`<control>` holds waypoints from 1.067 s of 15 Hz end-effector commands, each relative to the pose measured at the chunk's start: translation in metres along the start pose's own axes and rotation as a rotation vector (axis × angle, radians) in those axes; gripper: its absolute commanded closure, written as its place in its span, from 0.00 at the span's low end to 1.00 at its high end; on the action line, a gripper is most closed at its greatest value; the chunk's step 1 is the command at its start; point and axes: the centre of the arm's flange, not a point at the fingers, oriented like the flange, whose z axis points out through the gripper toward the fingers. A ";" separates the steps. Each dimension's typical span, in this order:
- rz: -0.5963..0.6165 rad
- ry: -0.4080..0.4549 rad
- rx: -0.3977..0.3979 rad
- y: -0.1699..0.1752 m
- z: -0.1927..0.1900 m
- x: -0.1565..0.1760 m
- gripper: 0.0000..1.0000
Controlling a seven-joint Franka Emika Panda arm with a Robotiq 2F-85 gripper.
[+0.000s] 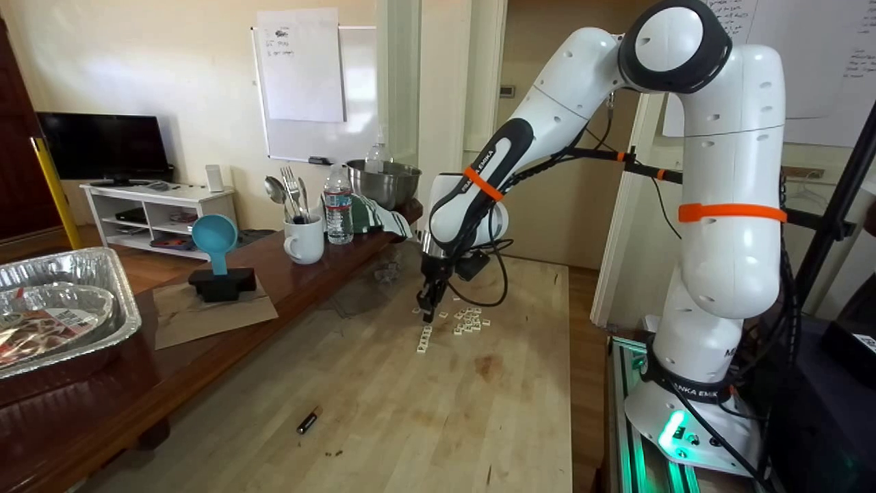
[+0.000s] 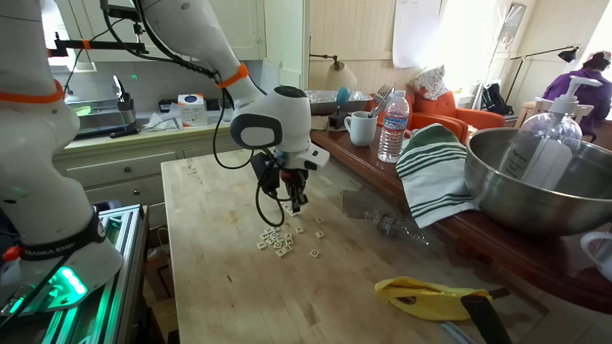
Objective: Move one letter block to the left
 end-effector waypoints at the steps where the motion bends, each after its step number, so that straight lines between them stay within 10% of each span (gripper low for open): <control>1: -0.005 0.035 -0.011 -0.012 -0.015 -0.014 1.00; 12: -0.198 0.026 -0.060 -0.050 -0.034 -0.024 0.14; 16: -0.243 0.027 -0.069 -0.057 -0.035 -0.026 0.00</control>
